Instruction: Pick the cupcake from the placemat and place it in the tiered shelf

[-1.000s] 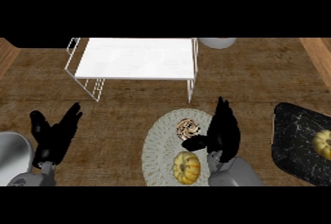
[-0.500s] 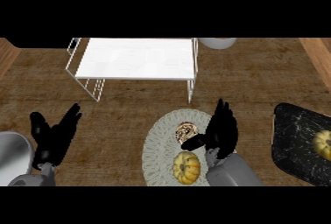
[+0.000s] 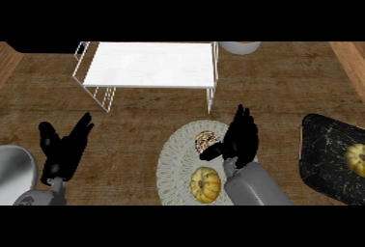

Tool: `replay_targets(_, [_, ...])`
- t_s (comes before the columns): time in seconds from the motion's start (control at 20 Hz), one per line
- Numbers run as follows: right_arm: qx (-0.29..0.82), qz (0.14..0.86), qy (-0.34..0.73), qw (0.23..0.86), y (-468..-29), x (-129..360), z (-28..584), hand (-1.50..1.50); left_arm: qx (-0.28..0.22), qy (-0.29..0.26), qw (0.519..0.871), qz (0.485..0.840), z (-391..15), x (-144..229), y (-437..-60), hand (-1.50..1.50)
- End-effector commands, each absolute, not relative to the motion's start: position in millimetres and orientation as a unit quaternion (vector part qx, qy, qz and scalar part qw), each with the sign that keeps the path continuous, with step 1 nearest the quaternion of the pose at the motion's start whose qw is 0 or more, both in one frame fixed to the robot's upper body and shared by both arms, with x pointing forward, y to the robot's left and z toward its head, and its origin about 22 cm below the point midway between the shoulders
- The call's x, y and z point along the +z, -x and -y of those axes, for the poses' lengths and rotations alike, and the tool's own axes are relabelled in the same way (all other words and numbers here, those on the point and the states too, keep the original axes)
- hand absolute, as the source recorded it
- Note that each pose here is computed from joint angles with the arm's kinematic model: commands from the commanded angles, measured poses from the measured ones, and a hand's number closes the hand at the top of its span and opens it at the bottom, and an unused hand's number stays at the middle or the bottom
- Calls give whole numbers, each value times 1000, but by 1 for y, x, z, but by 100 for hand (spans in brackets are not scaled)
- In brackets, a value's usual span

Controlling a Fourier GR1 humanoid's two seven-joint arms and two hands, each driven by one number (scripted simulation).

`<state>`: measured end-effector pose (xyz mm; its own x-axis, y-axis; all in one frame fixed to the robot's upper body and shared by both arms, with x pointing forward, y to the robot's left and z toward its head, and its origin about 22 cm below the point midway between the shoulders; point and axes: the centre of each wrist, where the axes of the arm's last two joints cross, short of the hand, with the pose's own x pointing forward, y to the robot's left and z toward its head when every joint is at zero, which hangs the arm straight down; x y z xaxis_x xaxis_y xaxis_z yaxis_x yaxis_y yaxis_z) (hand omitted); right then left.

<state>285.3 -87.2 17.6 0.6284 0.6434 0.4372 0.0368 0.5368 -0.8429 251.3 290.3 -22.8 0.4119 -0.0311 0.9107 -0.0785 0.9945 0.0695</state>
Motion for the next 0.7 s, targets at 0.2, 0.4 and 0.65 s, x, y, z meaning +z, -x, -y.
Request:
replay_targets(0.2, [299,277,414,814,-290,-1,66,150,7,-38,849,527,-294,-27,-253,0])
replay_targets(0.4, [227,337,403,820,-300,-7,58,150,21,-44,849,525,-284,-37,-262,0])
replay_targets(0.65, [220,385,395,805,-291,7,39,150,13,-39,844,535,-286,-30,-259,0])
